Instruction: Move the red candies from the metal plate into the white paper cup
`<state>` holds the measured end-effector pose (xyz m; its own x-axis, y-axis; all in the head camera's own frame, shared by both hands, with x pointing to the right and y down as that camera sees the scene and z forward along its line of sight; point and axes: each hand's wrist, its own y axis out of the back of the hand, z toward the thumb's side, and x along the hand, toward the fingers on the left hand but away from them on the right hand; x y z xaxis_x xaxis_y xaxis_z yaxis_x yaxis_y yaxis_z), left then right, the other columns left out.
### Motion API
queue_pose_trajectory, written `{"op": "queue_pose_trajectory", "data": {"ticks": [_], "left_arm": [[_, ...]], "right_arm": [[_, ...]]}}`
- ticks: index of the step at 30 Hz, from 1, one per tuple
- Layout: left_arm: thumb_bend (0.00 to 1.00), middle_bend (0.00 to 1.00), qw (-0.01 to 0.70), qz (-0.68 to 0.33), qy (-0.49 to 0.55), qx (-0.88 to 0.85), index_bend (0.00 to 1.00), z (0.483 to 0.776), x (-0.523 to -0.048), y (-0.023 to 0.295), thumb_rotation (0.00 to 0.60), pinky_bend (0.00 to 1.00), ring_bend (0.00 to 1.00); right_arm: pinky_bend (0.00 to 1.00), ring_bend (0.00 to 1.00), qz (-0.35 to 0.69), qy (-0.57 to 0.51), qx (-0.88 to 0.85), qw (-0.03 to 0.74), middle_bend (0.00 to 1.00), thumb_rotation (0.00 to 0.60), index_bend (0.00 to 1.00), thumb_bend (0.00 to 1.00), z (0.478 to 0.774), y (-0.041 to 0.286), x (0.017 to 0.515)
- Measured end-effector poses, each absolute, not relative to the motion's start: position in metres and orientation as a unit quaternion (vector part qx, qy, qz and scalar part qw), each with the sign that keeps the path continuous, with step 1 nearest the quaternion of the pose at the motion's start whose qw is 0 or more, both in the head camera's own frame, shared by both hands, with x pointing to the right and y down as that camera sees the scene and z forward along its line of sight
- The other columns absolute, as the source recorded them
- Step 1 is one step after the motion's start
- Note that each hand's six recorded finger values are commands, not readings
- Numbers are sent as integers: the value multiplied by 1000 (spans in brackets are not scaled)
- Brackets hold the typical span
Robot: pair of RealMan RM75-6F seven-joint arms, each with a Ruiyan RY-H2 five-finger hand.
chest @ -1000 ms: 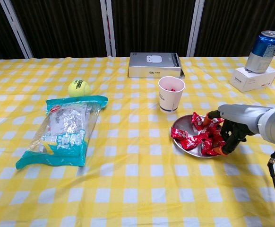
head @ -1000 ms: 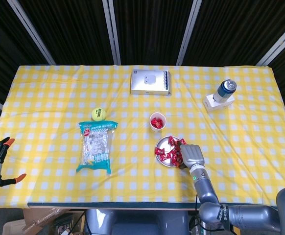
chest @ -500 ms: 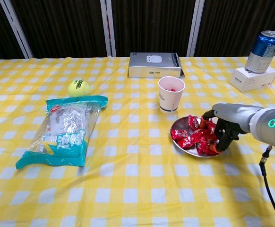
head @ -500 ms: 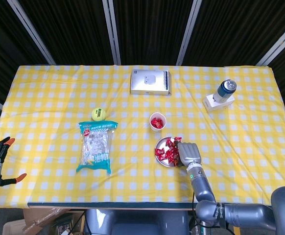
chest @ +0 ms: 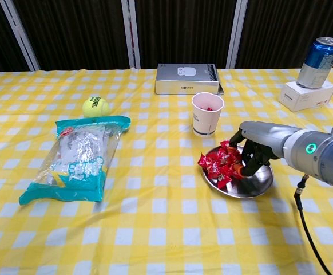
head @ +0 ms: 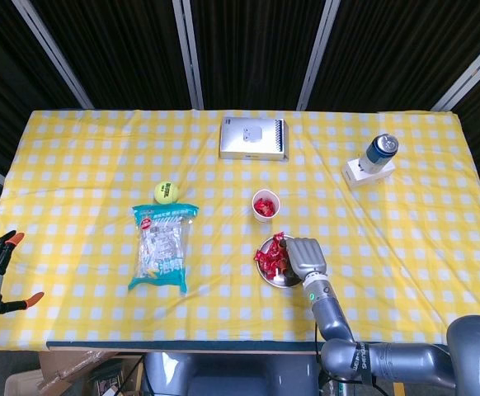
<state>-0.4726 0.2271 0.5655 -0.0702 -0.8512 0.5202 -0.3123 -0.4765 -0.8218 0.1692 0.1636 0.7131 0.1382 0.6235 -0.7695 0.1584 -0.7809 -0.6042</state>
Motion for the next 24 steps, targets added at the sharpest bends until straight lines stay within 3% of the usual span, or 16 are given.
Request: {"op": "queue_pose_trajectory", "data": {"ticks": [17, 24], "left_arm": [[3, 0, 231, -573, 455, -641, 0, 566, -474, 227, 600, 0, 0], [3, 0, 228, -574, 456, -641, 0, 567, -474, 227, 600, 0, 0]], "right_arm": [[1000, 815, 584, -298, -724, 214, 752, 600, 657, 555, 691, 137, 168], [1000, 815, 566, -333, -717, 231, 752, 600, 657, 555, 662, 99, 167]]}}
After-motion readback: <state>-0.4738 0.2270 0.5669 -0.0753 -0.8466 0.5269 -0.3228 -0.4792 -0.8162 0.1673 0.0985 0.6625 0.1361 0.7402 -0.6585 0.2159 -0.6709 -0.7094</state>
